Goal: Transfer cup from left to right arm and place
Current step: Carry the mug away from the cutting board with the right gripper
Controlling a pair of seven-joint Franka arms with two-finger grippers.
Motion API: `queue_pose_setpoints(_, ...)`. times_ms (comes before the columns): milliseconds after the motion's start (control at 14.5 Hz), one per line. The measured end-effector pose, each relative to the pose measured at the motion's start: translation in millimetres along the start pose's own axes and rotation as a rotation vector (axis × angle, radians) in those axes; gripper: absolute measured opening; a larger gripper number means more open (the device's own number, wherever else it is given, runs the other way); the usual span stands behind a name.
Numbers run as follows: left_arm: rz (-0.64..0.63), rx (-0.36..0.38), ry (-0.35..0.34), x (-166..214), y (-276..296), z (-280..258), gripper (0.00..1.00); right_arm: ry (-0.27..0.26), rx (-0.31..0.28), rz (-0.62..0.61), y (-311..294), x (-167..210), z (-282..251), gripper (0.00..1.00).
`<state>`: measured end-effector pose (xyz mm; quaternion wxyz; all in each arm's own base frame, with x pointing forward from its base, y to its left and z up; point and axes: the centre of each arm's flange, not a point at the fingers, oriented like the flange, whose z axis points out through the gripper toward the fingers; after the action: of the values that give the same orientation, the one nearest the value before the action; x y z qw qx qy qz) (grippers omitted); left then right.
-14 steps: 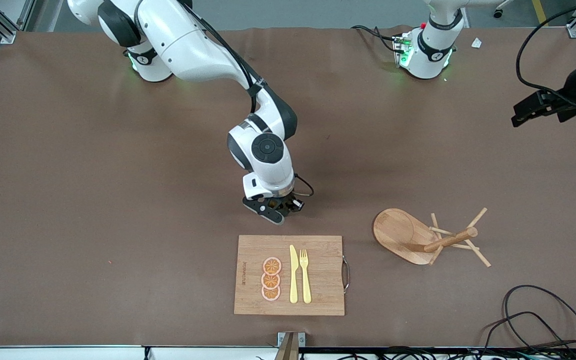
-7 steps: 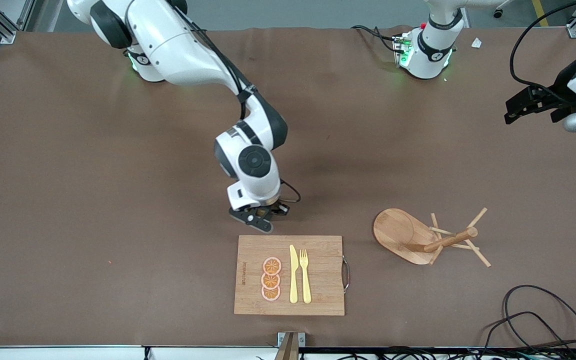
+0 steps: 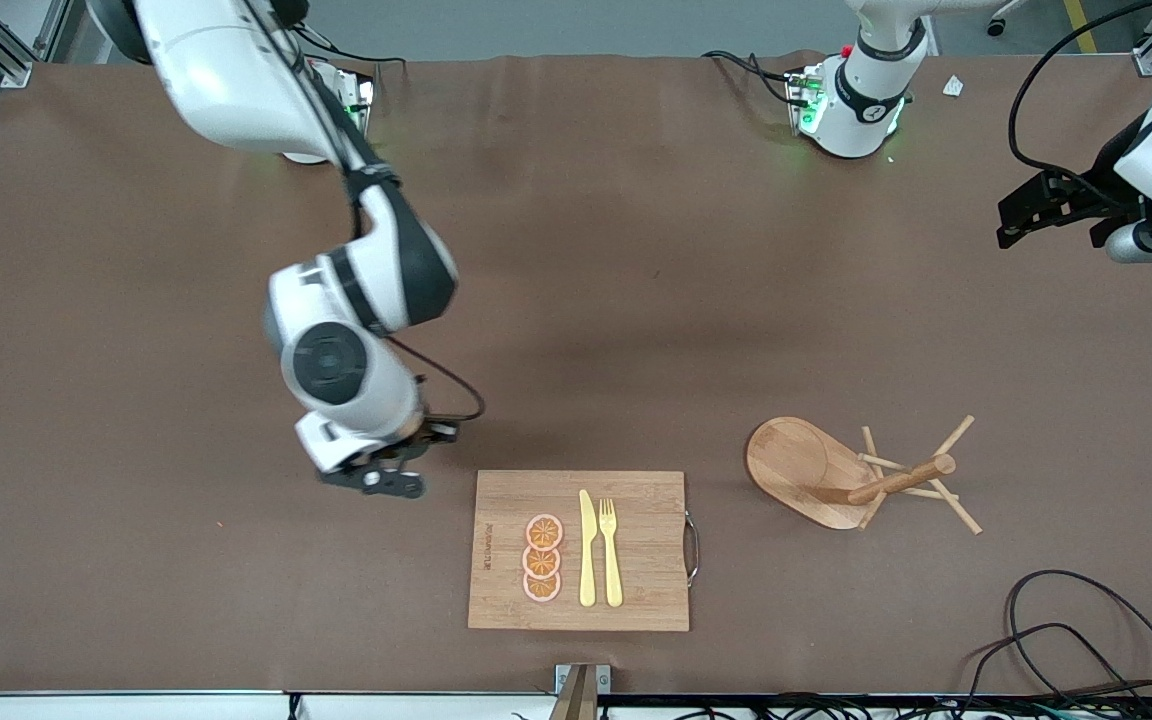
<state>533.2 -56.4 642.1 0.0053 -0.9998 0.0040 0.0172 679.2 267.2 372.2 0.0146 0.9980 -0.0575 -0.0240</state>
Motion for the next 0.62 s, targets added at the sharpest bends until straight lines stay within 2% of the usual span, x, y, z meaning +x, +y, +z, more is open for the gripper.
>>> queue_pose_setpoints(207, -0.004, 0.0, 0.01, -3, -2, -5, 1.0, 0.02, 0.019, -0.123, 108, 25, 1, 0.05)
queue_pose_setpoints(415, -0.005, 0.001, 0.014, -5, -2, -7, 1.0, 0.06, 0.028, -0.24, 211, 36, 42, 0.05)
queue_pose_setpoints(622, -0.006, 0.001, 0.01, -5, -3, -6, 1.0, 0.091, 0.021, -0.325, 265, 34, 85, 0.05)
